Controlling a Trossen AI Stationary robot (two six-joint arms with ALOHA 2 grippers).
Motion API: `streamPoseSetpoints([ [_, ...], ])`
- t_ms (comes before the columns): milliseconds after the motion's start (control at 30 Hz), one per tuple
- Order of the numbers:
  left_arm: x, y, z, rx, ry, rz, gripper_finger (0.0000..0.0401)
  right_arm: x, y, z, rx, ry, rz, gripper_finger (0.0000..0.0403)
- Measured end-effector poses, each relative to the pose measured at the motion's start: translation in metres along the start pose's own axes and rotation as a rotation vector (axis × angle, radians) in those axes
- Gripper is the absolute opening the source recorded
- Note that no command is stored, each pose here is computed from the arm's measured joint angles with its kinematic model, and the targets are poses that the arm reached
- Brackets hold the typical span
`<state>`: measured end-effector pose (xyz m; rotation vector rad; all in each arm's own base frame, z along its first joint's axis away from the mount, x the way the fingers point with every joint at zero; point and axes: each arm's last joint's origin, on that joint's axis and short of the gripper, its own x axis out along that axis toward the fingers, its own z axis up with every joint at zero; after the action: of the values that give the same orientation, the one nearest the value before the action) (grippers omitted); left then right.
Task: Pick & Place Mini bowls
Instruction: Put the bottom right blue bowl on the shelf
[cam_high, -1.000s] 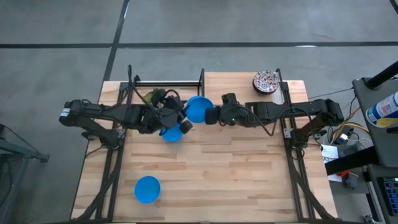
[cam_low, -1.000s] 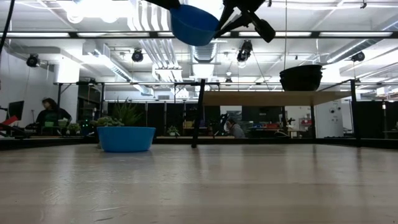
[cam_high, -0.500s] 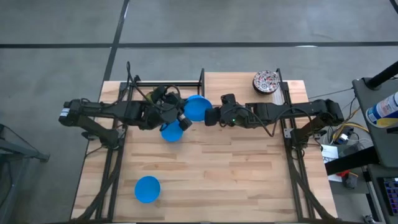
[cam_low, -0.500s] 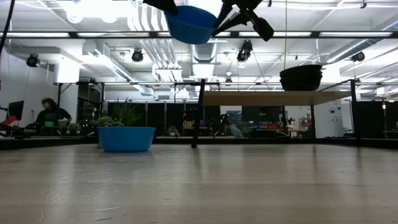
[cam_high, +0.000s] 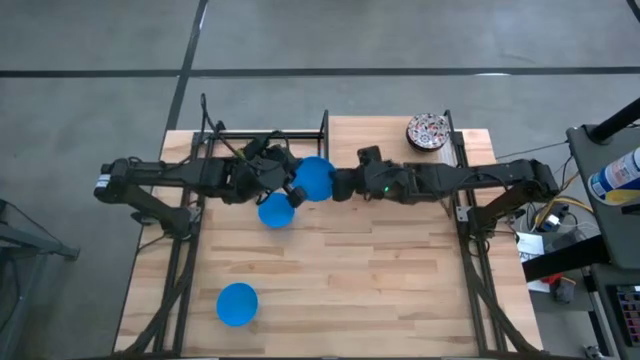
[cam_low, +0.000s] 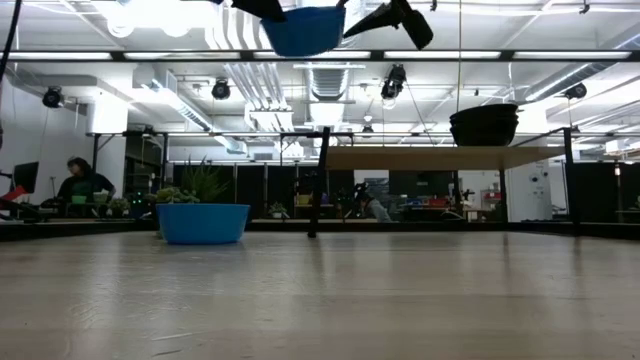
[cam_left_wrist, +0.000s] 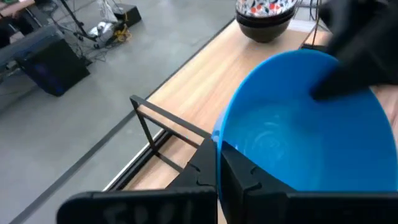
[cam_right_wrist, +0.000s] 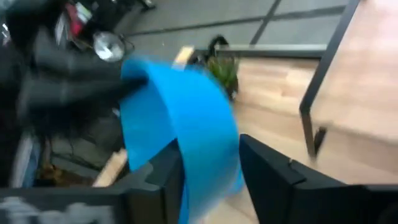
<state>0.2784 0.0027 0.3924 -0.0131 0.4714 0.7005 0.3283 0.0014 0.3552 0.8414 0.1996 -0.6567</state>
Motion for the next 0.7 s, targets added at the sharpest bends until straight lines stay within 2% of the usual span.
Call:
streamPoseSetpoints([
  [200, -0.004, 0.016, 0.006, -0.050, -0.028, 0.032, 0.0001, -0.025, 0.005, 0.020, -0.023, -0.067, 0.077, 0.0201],
  [433, 0.015, 0.031, 0.011, -0.220, 0.027, -0.121, 0.0001, -0.055, 0.010, 0.043, -0.074, -0.199, 0.162, 0.0211],
  [700, 0.052, 0.060, 0.016, -0.453, 0.091, -0.254, 0.0001, -0.075, 0.011, 0.051, -0.114, -0.223, 0.206, 0.0210],
])
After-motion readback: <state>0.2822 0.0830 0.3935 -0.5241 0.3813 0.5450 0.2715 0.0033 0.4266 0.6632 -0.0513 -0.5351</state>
